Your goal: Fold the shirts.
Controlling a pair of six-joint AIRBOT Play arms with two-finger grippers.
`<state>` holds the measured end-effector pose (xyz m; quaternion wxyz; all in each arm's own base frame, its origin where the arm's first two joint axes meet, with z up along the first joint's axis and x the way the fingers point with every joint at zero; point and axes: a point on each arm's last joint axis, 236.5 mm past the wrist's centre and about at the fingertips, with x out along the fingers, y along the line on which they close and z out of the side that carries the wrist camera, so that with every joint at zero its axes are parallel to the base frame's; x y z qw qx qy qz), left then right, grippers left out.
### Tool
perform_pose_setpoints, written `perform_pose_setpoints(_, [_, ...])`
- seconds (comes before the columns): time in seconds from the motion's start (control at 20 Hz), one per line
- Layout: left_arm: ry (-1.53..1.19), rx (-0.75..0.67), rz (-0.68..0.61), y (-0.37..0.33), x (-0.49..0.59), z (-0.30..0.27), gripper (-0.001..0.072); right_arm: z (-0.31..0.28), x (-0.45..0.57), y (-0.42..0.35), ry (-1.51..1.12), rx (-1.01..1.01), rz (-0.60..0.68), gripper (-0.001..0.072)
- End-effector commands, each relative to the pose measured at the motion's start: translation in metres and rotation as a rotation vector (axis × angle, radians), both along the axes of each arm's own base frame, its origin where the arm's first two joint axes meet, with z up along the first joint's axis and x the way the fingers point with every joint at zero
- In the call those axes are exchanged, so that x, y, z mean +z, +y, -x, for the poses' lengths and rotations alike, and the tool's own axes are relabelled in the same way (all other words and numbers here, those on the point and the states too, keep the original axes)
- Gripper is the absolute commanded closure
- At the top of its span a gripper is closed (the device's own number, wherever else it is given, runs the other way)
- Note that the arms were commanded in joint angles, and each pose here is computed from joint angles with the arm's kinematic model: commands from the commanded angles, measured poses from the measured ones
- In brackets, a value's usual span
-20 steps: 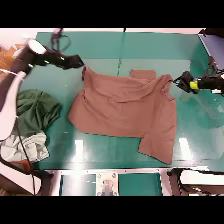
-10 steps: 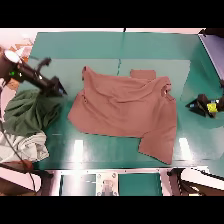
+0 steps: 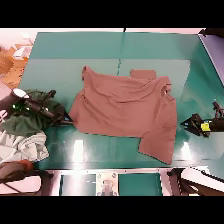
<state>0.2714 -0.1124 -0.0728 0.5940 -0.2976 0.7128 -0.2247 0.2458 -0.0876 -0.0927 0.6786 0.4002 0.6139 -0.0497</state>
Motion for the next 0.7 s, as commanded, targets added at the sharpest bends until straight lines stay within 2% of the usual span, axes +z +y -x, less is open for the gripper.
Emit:
perform_pose_setpoints(0.0, [0.048,0.037,0.007,-0.006,-0.020,0.025,0.0334,-0.002,-0.017,0.009,0.011,-0.011,-0.051,0.0316])
perform_pose_setpoints(0.25, [0.051,0.066,0.053,-0.026,-0.028,0.032,0.0334,-0.033,-0.024,0.045,-0.053,0.012,-0.175,0.0317])
perform_pose_setpoints(0.35, [0.036,0.019,0.034,-0.042,-0.033,0.038,0.0334,-0.034,-0.031,0.058,-0.045,0.065,-0.175,0.0339])
perform_pose_setpoints(0.4, [0.025,-0.005,0.024,-0.049,-0.035,0.040,0.0334,-0.035,-0.031,0.060,-0.049,0.082,-0.170,0.0398])
perform_pose_setpoints(0.55, [-0.006,-0.033,-0.007,-0.061,-0.041,0.039,0.0335,-0.038,-0.029,0.057,-0.058,0.081,-0.164,0.0413])
perform_pose_setpoints(0.65, [-0.020,0.010,-0.030,-0.057,-0.045,0.030,0.0335,-0.039,-0.029,0.057,-0.059,0.081,-0.163,0.0419])
